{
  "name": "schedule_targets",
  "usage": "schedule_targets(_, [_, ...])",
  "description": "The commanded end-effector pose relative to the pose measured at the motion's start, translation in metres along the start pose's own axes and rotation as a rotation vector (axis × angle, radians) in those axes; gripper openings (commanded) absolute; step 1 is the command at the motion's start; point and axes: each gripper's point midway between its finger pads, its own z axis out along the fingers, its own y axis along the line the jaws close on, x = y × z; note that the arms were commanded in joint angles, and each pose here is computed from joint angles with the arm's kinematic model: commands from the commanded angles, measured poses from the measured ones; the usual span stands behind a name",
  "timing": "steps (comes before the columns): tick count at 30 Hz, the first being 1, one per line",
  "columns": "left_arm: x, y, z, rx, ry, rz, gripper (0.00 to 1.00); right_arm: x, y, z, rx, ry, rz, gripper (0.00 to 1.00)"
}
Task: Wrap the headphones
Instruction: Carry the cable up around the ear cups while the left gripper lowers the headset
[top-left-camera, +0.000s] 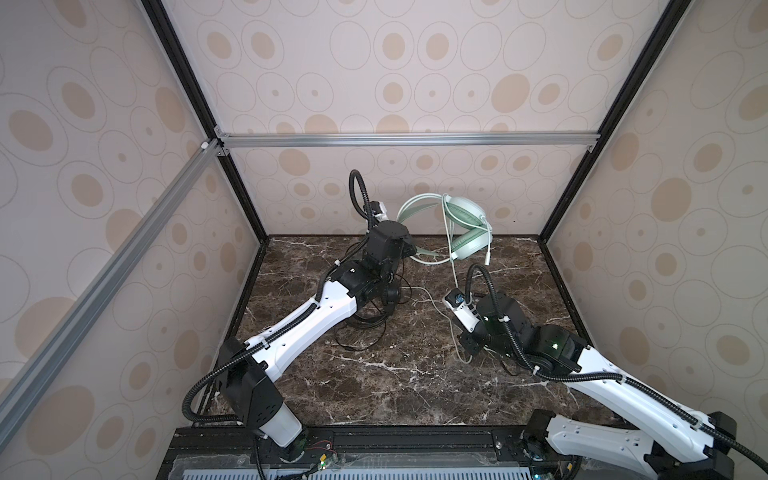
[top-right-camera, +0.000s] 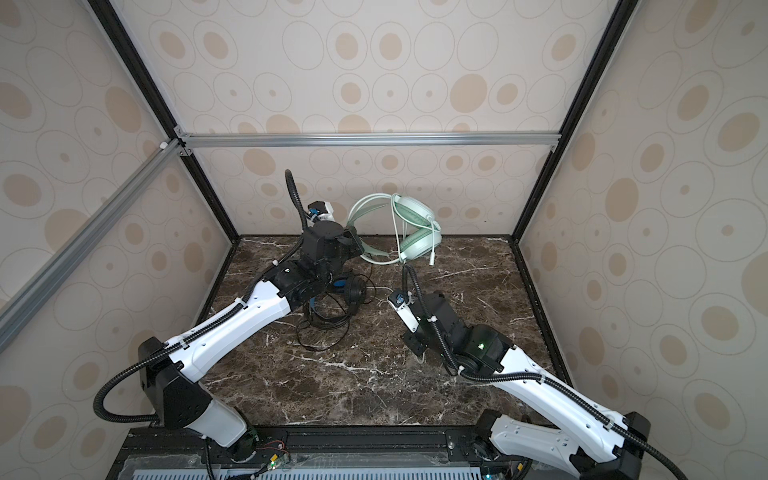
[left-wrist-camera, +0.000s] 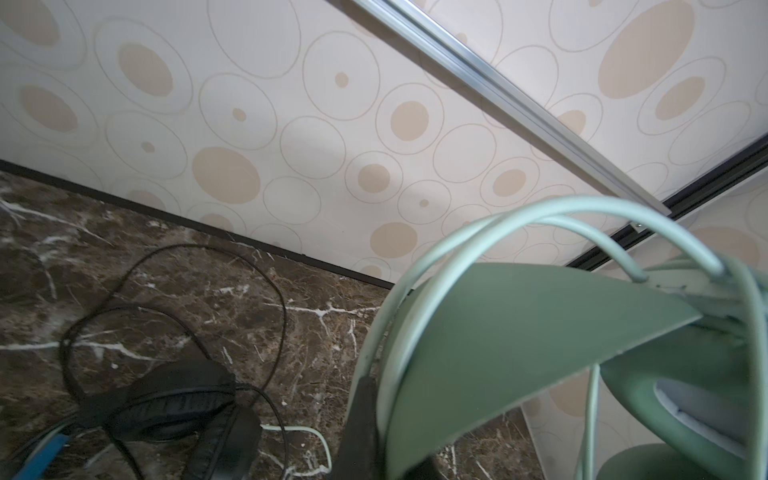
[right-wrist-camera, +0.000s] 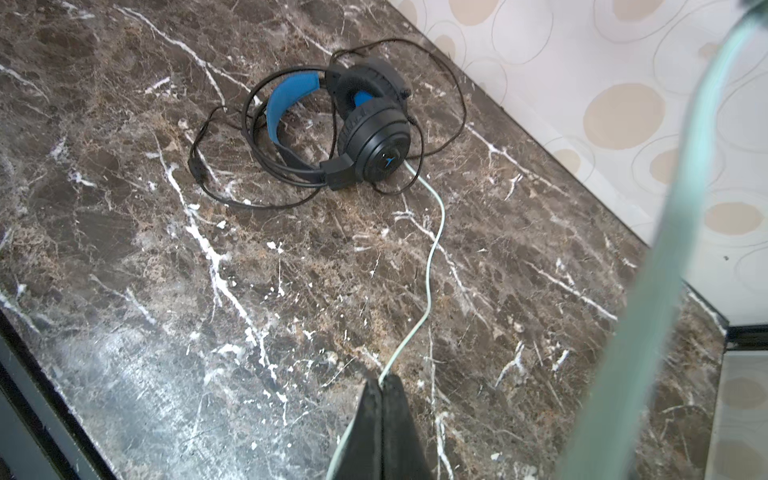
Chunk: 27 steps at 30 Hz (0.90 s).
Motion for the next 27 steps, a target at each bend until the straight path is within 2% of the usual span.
schedule_targets(1, [-0.061,-0.012,-0.03,-0.038,-0.182,0.065,0.0,-0.009,-0.012,-0.015,0.047,0.033,-0.077,0.0])
schedule_targets(10, [-0.069,-0.005,-0.059,-0.163,-0.224,0.388,0.0,-0.041,-0.025,-0.042,0.057,0.049,-0.151,0.0])
schedule_targets(16, [-0.075,-0.007,-0.07,-0.205,-0.228,0.533,0.0,-0.053,-0.026,-0.052,0.031,0.065,-0.162,0.0])
schedule_targets(27, [-0.052,-0.008,-0.067,-0.165,-0.095,0.747,0.0,-0.067,-0.055,-0.077,0.148,0.108,-0.302,0.0])
